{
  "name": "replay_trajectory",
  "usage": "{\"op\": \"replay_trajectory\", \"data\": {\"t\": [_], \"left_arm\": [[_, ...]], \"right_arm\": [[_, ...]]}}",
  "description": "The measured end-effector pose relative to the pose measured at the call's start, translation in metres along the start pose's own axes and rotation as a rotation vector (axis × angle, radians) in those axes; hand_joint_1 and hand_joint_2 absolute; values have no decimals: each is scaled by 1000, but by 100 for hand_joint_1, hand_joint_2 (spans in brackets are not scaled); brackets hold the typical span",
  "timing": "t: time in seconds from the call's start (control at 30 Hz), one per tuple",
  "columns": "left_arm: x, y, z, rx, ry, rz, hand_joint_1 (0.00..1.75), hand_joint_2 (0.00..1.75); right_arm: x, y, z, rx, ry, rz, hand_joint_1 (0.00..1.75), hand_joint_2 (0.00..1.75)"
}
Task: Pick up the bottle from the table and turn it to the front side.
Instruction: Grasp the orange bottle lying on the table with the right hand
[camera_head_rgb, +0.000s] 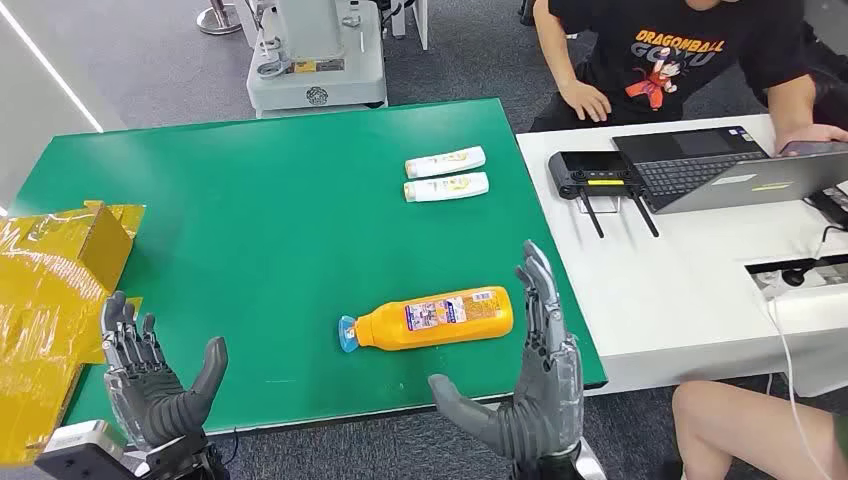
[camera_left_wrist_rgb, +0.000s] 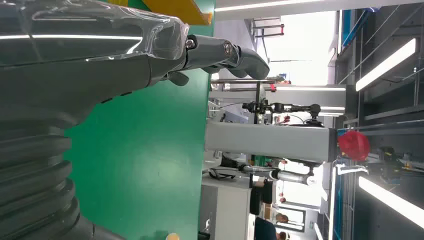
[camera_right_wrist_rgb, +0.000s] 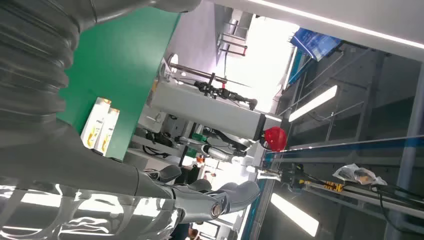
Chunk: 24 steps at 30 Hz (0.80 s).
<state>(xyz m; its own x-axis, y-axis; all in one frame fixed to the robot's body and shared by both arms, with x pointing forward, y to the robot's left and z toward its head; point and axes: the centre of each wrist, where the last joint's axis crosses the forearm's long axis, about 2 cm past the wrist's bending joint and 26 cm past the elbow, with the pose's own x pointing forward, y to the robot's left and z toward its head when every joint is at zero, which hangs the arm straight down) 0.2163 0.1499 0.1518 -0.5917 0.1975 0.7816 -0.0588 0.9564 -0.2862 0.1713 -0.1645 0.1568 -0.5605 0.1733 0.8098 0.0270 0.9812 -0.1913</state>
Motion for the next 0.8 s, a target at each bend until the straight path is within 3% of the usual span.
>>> {"op": "replay_trajectory", "data": {"t": [0.27,0.43,0.6,0.8], "left_arm": [[0,0,0,-11,3,8,0,175],[0,2,-1,-26,6,20,0,175],[-1,5,-2,-43,17,41,0,175],[-2,3,-11,-67,8,69,0,175]], "right_arm": [[-2,0,2,66,96,28,0,175],[-11,-14,2,258,234,215,0,175],[-35,-55,-5,393,477,411,0,175],[-68,-139,-14,481,635,592,0,175]]}}
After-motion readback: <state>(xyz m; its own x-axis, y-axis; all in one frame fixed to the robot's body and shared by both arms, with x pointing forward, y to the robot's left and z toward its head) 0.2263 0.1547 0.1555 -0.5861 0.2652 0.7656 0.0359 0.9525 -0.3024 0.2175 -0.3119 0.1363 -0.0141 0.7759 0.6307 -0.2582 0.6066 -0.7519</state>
